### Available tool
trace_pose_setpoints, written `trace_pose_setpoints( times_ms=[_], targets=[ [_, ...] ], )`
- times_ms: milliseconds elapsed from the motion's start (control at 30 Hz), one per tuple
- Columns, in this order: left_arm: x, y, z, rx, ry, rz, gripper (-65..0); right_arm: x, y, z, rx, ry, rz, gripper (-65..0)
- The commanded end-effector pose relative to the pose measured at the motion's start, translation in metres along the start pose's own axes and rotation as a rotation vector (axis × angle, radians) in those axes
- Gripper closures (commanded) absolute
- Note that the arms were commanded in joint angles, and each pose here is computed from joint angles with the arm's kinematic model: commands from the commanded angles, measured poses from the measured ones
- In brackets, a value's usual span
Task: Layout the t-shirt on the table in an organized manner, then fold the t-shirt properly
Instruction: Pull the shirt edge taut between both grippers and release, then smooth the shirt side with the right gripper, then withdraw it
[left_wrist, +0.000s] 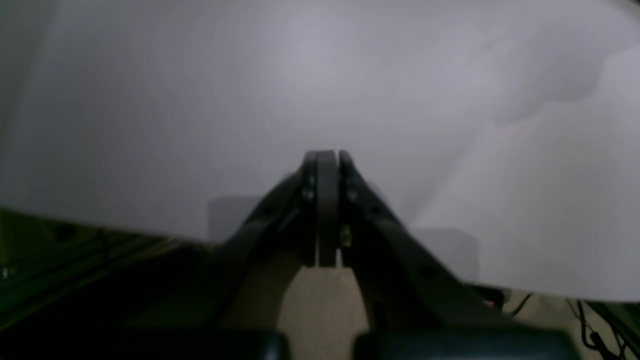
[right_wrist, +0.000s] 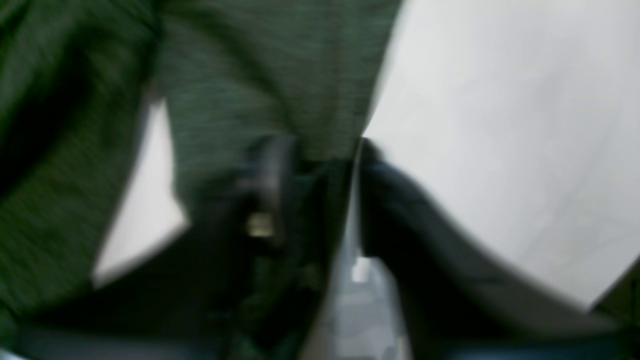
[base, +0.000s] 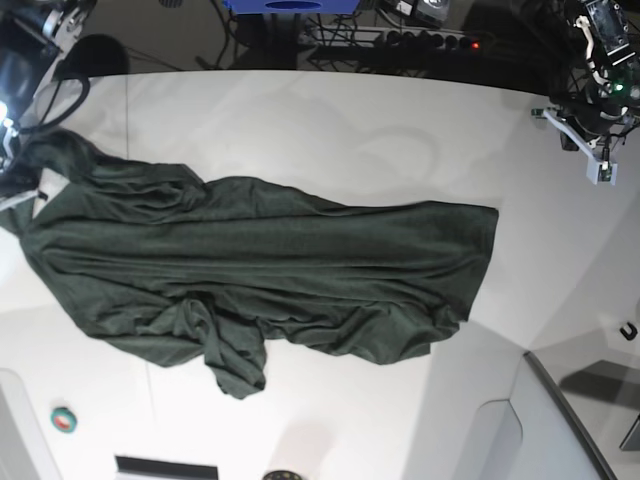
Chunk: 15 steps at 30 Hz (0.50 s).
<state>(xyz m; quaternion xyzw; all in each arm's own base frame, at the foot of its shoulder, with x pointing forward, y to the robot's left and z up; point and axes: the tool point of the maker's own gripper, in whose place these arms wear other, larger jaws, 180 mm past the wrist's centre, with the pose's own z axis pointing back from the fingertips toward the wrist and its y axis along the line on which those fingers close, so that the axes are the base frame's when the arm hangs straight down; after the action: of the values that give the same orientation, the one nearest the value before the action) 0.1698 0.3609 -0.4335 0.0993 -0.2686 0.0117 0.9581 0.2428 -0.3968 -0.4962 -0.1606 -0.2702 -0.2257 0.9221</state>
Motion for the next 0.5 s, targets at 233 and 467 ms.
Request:
trace_pose_setpoints(
  times_ms=[233,467],
  targets=[
    [0.004,0.011,0.009,0.014,-0.025,-0.016,0.0,-0.015,-0.048,0.018,-0.097,-0.013,-0.047,-0.5],
    [0.002,0.008,0.008,0.009,-0.022,-0.017,0.0,-0.006,-0.051,0.089,-0.066,-0.134,0.095,-0.3]
  ],
)
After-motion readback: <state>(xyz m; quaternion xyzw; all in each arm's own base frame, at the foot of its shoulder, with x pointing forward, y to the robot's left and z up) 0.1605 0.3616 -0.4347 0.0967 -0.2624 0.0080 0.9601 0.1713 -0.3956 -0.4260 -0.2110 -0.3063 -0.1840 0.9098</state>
